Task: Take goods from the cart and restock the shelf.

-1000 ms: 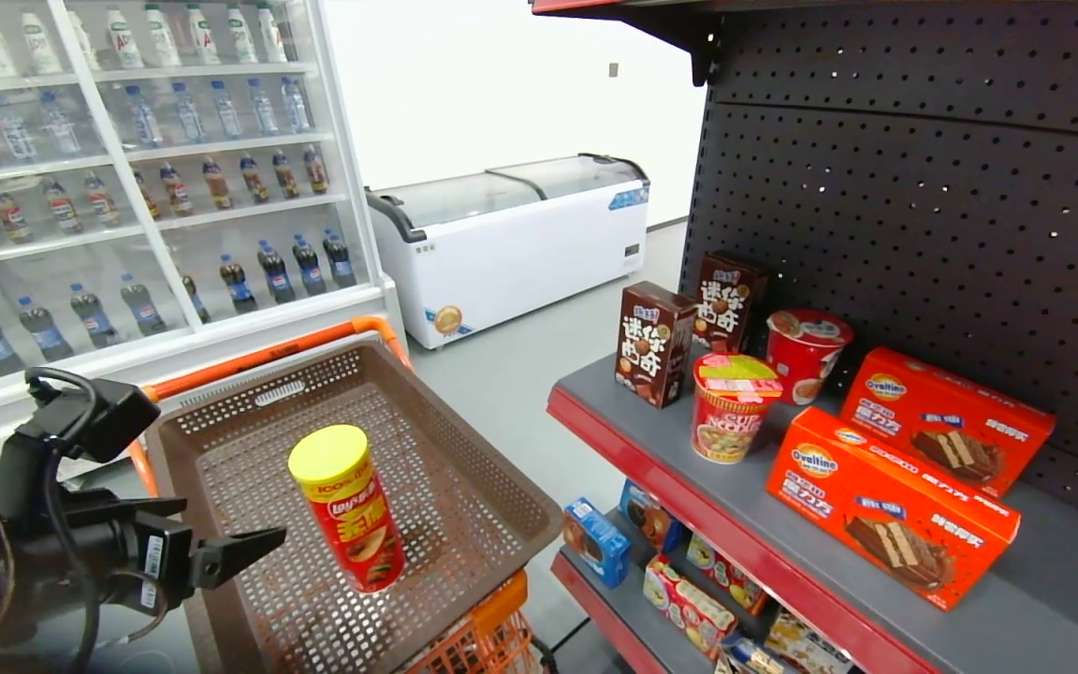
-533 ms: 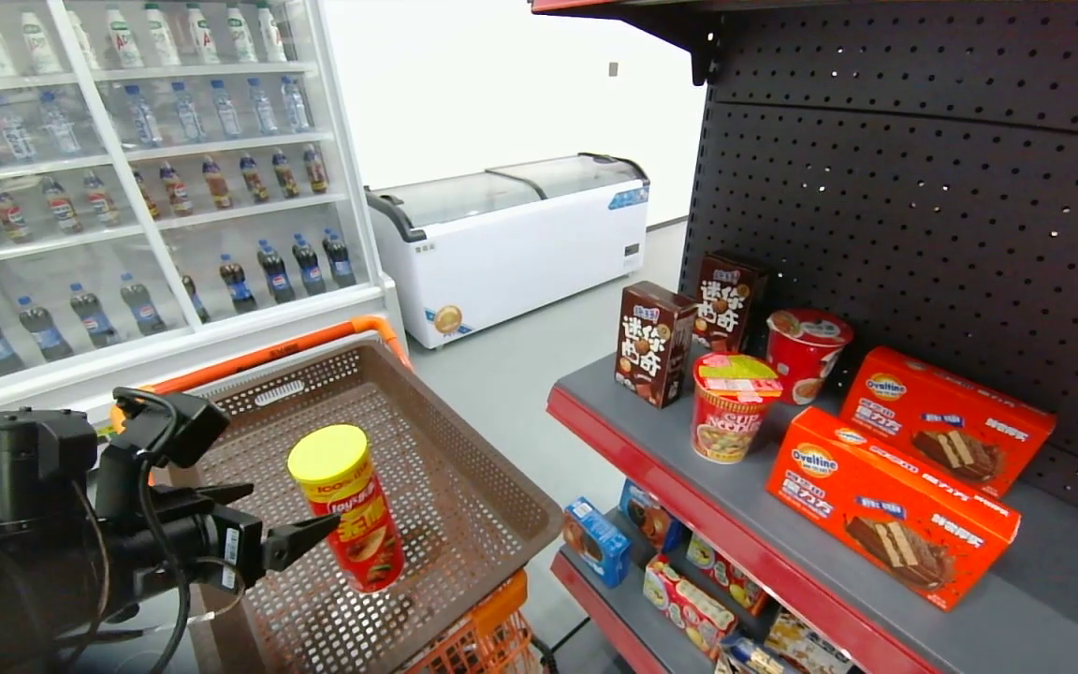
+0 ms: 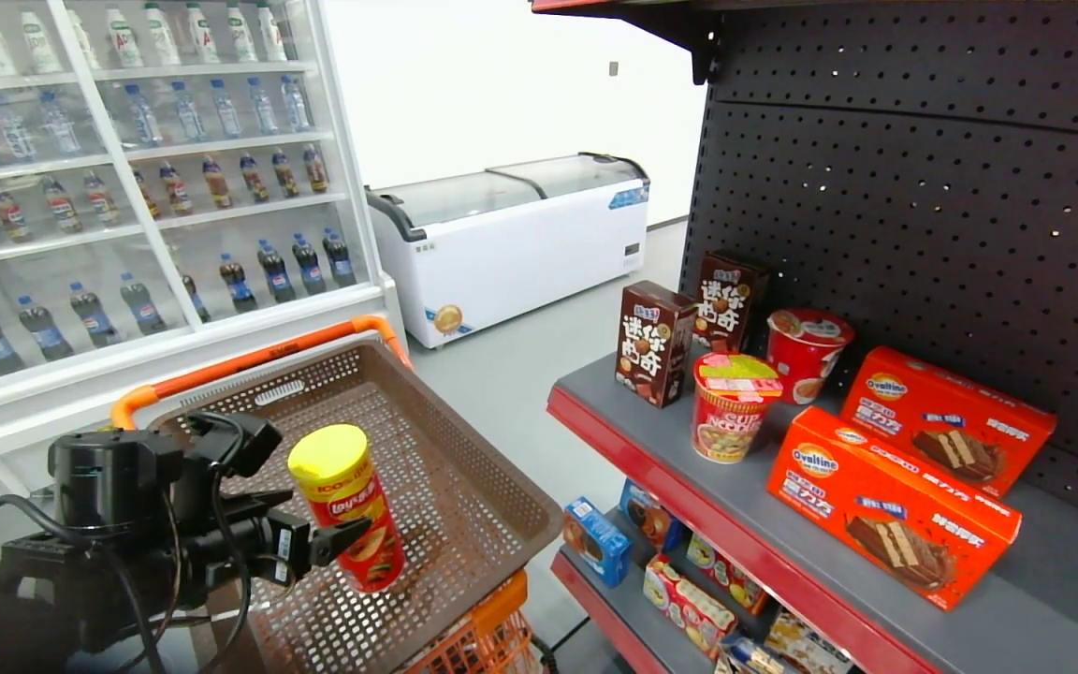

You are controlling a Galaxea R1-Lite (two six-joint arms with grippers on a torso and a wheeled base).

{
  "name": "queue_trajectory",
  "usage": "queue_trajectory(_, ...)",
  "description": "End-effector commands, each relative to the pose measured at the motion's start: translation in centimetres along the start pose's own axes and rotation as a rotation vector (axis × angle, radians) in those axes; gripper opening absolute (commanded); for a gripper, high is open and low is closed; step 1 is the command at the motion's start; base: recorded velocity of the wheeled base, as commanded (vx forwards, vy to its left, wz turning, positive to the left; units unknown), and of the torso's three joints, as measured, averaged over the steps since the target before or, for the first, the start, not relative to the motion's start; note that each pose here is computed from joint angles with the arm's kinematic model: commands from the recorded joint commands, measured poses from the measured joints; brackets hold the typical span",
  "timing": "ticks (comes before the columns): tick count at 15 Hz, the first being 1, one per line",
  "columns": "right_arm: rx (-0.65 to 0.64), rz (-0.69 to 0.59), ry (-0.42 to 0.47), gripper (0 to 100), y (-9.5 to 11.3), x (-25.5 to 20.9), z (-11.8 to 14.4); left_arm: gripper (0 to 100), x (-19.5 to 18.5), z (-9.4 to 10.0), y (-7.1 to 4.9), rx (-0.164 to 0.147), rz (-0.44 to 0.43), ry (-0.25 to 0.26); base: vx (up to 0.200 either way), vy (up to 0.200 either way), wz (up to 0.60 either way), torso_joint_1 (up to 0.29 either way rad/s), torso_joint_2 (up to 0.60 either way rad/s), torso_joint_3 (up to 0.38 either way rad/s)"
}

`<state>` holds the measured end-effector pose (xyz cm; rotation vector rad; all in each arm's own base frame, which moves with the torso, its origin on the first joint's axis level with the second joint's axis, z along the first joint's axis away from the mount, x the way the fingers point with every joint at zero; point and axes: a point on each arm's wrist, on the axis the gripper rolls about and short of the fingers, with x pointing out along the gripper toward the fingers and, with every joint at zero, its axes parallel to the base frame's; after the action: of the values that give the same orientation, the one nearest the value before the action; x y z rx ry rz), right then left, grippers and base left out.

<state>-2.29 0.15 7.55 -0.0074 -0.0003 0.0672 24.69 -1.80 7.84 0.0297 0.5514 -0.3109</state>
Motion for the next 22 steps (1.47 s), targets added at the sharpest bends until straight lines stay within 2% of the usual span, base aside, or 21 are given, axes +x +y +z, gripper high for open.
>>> queue_trajectory(1, 0.0, 0.0, 0.0, 100, 0.0, 0.0, 0.0, 100, 1.3, -0.9, 0.2, -0.011, -0.005, 0.053, 0.0, 0.0, 0.0, 0.0, 0.0, 0.0)
queue_trajectory(5, 0.0, 0.0, 0.0, 100, 0.0, 0.0, 0.0, 100, 3.3, -1.4, 0.5, -0.01, -0.009, 0.059, 0.0, 0.0, 0.0, 0.0, 0.0, 0.0)
queue_trajectory(7, 0.0, 0.0, 0.0, 100, 0.0, 0.0, 0.0, 100, 4.0, -1.3, 0.5, -0.002, -0.014, 0.045, 0.0, 0.0, 0.0, 0.0, 0.0, 0.0)
queue_trajectory(10, 0.0, 0.0, 0.0, 100, 0.0, 0.0, 0.0, 100, 5.4, -0.7, 0.2, 0.024, -0.029, -0.013, 0.0, 0.0, 0.0, 0.0, 0.0, 0.0)
queue_trajectory(18, 0.0, 0.0, 0.0, 100, 0.0, 0.0, 0.0, 100, 6.3, -0.5, 0.2, 0.031, -0.033, -0.028, 0.0, 0.0, 0.0, 0.0, 0.0, 0.0)
queue_trajectory(19, 0.0, 0.0, 0.0, 100, 0.0, 0.0, 0.0, 0, 6.7, 0.1, 0.3, 0.038, -0.029, -0.051, 0.0, 0.0, 0.0, 0.0, 0.0, 0.0)
queue_trajectory(21, 0.0, 0.0, 0.0, 100, 0.0, 0.0, 0.0, 0, 6.5, 0.2, 0.1, 0.04, -0.027, -0.054, 0.0, 0.0, 0.0, 0.0, 0.0, 0.0)
queue_trajectory(22, 0.0, 0.0, 0.0, 100, 0.0, 0.0, 0.0, 0, 6.5, 0.3, 0.1, 0.03, -0.021, -0.053, 0.0, 0.0, 0.0, 0.0, 0.0, 0.0)
